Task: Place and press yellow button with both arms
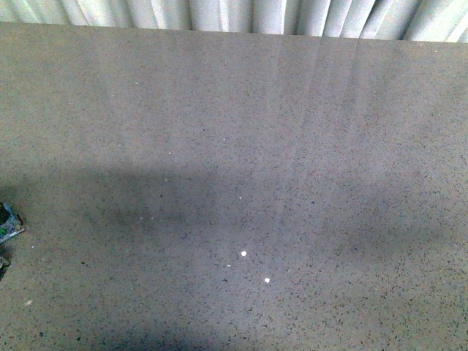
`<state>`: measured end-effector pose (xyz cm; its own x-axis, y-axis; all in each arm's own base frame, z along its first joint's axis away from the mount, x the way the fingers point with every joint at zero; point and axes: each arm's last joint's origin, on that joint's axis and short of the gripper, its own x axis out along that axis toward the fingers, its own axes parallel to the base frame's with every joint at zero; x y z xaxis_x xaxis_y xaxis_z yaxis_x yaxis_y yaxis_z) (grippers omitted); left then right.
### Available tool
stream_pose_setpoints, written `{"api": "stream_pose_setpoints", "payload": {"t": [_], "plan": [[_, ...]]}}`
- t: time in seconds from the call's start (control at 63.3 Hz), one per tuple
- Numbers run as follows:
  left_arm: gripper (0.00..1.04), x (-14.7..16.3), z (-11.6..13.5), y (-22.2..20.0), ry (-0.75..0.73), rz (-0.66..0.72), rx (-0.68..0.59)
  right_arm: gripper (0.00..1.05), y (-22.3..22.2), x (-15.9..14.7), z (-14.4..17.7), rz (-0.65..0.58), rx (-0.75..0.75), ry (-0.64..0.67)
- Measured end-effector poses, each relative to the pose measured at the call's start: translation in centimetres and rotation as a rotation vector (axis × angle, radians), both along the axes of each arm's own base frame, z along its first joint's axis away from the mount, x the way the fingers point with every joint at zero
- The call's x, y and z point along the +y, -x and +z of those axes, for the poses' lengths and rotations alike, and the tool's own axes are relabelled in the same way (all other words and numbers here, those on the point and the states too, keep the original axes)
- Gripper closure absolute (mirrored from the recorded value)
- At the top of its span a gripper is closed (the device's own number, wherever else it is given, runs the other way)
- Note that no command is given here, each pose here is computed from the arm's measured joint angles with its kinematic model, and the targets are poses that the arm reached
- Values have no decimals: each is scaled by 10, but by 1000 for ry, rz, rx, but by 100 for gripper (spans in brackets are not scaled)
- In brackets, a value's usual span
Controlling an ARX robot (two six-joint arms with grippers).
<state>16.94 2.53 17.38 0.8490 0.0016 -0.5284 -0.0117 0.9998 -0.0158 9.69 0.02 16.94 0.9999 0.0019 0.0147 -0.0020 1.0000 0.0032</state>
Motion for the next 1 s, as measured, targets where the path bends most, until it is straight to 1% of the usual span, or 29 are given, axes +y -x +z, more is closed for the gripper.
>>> {"api": "stream_pose_setpoints", "payload": {"t": [0.142,0.237,0.411,0.521,0.995], "plan": [[9,20,-20,-12,-28,22,71,9,0,0,0,0,0,0],[9,30,-28,-14,-55,29,102,9,0,0,0,0,0,0],[9,36,-36,-17,-88,11,120,9,0,0,0,0,0,0],[9,38,-45,-20,-109,-13,161,9,0,0,0,0,0,0],[9,38,-52,-38,-126,-62,195,9,0,0,0,0,0,0]]}}
